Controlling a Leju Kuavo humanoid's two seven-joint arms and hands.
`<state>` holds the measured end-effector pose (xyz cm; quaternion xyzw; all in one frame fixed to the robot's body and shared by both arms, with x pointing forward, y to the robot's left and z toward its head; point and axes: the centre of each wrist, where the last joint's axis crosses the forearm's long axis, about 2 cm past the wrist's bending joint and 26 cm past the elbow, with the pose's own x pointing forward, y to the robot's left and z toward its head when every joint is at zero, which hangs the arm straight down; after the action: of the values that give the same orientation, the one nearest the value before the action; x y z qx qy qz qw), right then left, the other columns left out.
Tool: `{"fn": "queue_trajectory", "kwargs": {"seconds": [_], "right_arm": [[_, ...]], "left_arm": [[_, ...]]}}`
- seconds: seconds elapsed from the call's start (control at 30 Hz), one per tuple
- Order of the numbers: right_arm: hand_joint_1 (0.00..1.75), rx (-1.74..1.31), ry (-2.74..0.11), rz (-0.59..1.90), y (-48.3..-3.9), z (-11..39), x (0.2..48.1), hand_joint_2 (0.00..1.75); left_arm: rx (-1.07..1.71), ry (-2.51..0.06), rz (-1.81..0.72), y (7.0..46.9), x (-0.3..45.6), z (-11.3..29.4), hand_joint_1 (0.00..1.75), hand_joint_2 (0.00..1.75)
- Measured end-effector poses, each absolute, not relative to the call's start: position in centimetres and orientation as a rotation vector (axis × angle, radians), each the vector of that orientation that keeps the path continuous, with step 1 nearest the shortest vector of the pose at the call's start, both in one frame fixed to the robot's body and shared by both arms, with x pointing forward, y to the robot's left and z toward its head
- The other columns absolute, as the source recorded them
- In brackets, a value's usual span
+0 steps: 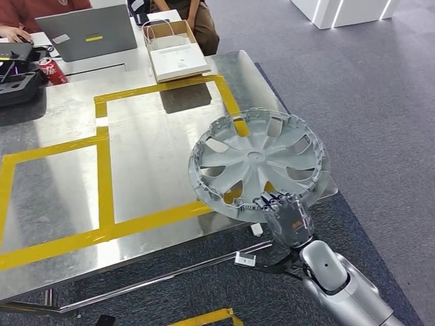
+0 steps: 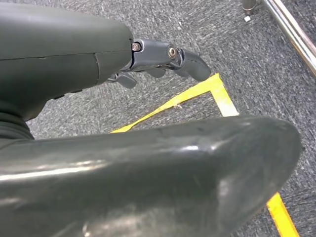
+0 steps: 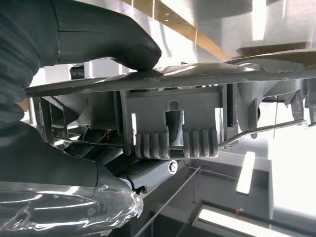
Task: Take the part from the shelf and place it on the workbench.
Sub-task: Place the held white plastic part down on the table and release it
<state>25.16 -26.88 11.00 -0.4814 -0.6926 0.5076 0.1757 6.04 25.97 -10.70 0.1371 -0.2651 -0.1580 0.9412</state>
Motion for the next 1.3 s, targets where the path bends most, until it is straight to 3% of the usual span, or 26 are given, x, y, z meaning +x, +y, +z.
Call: {"fn": "queue_trajectory", "kwargs": {"seconds": [0.93, 1.07, 1.23, 1.3], "right_arm": [[1.75, -1.31, -1.952, 1.501, -25.6, 10.1, 27.1, 1.75], [0.0, -1.309, -1.951, 1.501, -25.6, 10.1, 27.2, 0.0], [0.0, -1.311, -1.952, 1.496, -25.6, 10.2, 27.2, 0.0], [0.0, -1.31, -1.951, 1.494, -25.6, 10.2, 27.2, 0.0]], "left_arm": [[0.251, -0.531, -0.347, 25.9, 6.4, -10.7, 0.0, 0.0], [0.257, -0.529, -0.353, 25.9, 6.4, -10.7, 0.0, 1.75], [0.278, -0.514, -0.371, 25.9, 6.4, -10.6, 0.0, 1.75], [0.288, -0.503, -0.366, 25.9, 6.4, -10.6, 0.0, 0.87]]}}
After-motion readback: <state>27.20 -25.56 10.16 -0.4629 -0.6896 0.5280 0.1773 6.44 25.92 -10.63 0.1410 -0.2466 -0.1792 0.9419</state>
